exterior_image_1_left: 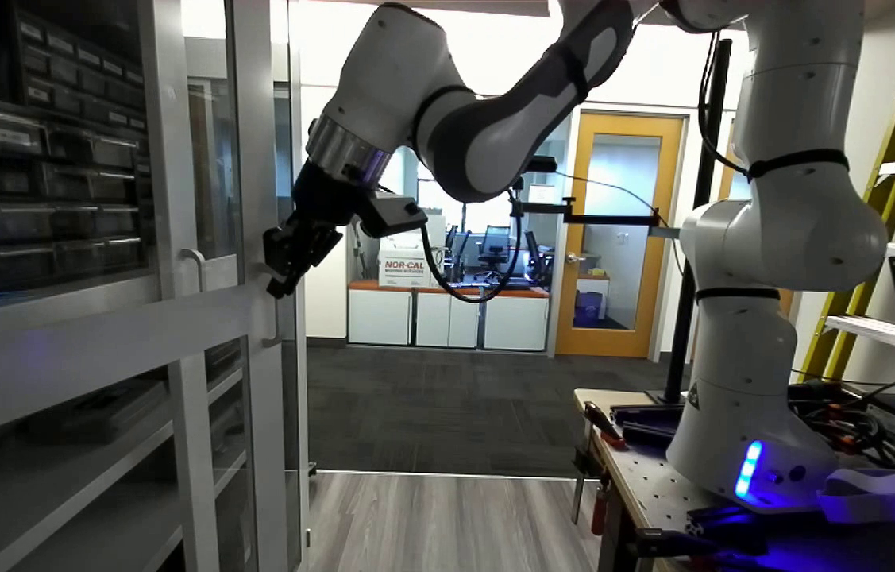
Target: Open the left door
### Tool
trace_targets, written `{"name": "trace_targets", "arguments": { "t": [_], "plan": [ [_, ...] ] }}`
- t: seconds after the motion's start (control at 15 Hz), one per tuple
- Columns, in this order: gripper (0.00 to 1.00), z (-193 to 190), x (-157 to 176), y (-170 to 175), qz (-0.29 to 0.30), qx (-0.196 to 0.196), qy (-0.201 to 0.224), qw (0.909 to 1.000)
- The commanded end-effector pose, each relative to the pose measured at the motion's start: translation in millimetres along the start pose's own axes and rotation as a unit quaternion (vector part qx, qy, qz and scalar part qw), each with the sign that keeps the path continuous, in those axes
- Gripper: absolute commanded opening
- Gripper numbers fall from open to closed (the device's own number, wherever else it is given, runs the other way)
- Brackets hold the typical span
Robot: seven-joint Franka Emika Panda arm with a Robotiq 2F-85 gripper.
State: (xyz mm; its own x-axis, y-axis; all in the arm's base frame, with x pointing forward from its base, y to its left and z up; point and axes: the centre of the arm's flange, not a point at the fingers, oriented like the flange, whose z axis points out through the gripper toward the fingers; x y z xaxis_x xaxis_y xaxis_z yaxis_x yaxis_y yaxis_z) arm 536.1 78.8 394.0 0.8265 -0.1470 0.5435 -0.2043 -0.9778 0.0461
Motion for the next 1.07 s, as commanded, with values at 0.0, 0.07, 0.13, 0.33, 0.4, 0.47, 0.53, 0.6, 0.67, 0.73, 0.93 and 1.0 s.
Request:
{"name": "trace_targets", "arguments": {
  "t": [0.0,0.07,0.13,0.33,0.4,0.47,0.53,0.6,0.67,0.73,0.93,1.0],
  "plan": [
    [0.04,-57.2,-29.7,7.0,0.007,-0.020,0.037,0.9991],
    [0.04,-62.2,-35.6,5.5,0.008,-0.020,0.038,0.9990],
    [0.04,-68.0,-41.1,4.0,0.007,-0.017,0.040,0.9990],
    [0.04,-83.9,-53.6,0.5,-0.007,-0.012,0.045,0.9989],
    [0.04,-88.1,-57.5,-0.4,-0.014,-0.010,0.045,0.9988],
    [0.04,-92.9,-60.5,-1.2,-0.020,-0.009,0.046,0.9987],
    [0.04,-95.5,-63.0,-1.7,-0.022,-0.011,0.046,0.9986],
    [0.04,-96.9,-65.1,-1.8,-0.028,-0.007,0.040,0.9988],
    [0.05,-98.9,-66.9,-1.0,-0.031,-0.005,0.036,0.9989],
    [0.12,-100.2,-67.1,2.2,-0.023,-0.003,0.030,0.9993],
    [0.46,-105.1,-65.2,10.2,-0.036,-0.019,0.014,0.9991],
    [0.52,-112.0,-62.0,13.1,-0.039,-0.021,0.014,0.9989]
  ]
}}
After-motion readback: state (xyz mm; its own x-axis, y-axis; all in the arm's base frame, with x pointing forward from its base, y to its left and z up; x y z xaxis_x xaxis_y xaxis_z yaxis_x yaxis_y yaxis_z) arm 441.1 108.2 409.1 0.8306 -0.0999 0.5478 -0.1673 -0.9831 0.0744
